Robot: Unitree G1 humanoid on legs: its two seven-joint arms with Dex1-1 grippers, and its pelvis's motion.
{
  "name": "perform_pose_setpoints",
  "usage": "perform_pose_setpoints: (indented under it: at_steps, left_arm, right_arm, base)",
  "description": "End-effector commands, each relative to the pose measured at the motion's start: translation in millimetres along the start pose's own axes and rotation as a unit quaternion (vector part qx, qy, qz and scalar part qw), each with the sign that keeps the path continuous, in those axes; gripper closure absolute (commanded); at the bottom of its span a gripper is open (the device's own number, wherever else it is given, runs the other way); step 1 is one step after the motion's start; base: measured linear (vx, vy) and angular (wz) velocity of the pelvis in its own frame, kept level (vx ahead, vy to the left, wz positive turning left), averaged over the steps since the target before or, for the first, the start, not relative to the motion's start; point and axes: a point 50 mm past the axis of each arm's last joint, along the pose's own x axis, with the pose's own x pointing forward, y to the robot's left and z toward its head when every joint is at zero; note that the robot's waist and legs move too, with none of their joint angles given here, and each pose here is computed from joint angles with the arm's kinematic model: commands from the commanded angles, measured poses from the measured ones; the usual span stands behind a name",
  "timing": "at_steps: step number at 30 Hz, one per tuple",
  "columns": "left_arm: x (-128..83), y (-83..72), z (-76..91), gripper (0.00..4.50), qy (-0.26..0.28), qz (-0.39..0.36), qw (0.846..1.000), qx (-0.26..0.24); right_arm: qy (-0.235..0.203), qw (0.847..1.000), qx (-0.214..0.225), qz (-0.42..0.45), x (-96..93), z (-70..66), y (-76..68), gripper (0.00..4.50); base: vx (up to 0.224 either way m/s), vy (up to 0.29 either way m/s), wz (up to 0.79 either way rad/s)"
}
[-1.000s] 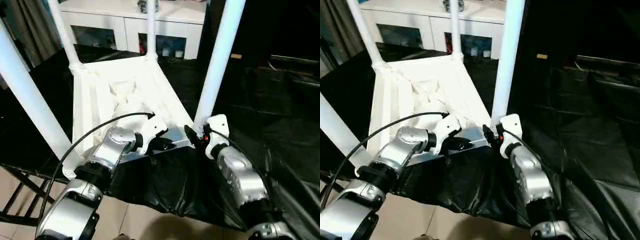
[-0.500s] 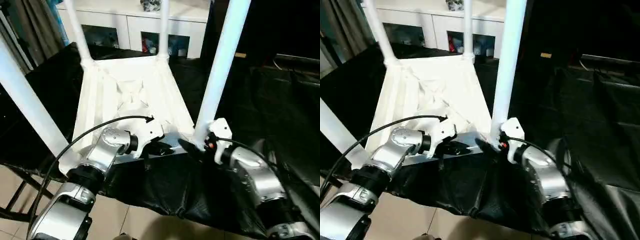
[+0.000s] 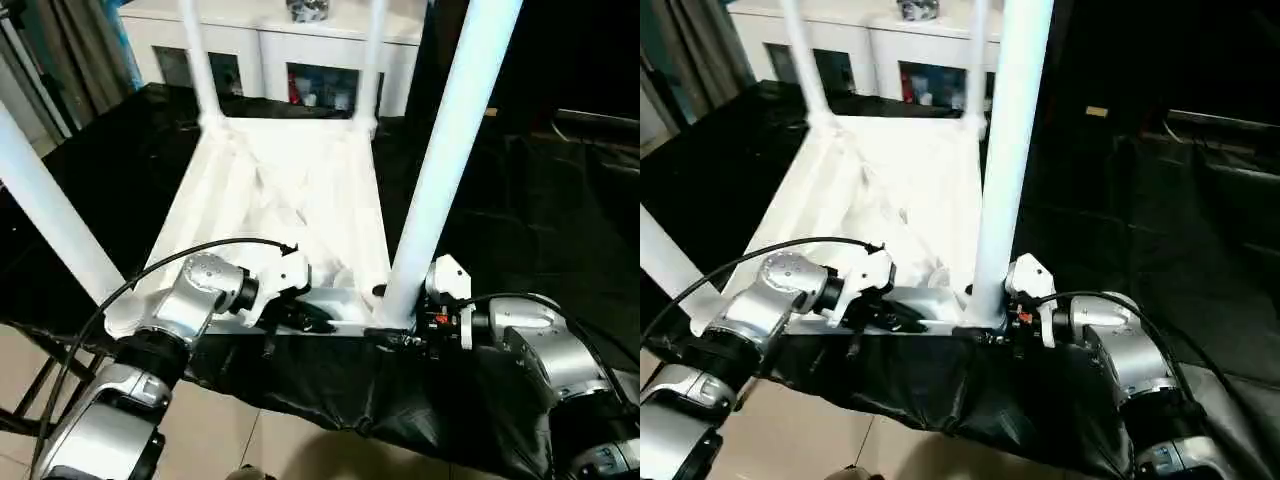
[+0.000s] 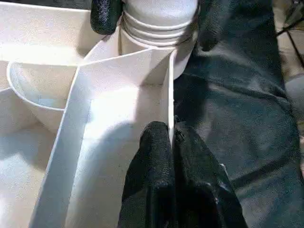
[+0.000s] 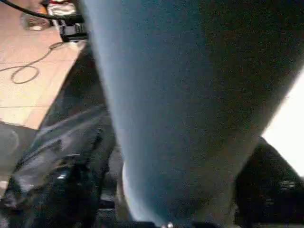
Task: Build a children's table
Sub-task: Rotate leg to tighten
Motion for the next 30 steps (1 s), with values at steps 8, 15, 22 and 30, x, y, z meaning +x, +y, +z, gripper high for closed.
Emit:
perform_pose_setpoints:
  at_steps: [8, 15, 22, 30]
  left_arm:
    - [3.8, -6.3, 4.4, 4.50, -0.021, -0.050, 0.998, 0.017]
    - [5.9, 2.9, 3.3, 4.50, -0.021, 0.021, 1.000, -0.003]
    - [30.2, 15.5, 14.7, 4.50, -0.035, 0.124, 0.991, -0.045]
    - [69.2, 10.7, 37.3, 4.50, -0.069, 0.150, 0.985, -0.052]
  right_arm:
    - [0.016, 0.998, -0.017, 0.065, 6.5, 4.0, 4.3, 1.79]
    - [-0.017, 1.000, 0.015, -0.014, 14.6, -0.6, 4.0, 1.84]
    - [-0.035, 0.966, 0.084, -0.241, 40.8, -12.9, -6.3, 1.85]
    - [-0.088, 0.919, 0.168, -0.347, 80.1, -1.9, -2.0, 1.85]
  base:
    - [0.000, 0.000, 0.00]
    - [0.000, 0.000, 0.00]
    - [0.000, 0.000, 0.00]
    - [0.000, 0.000, 0.00]
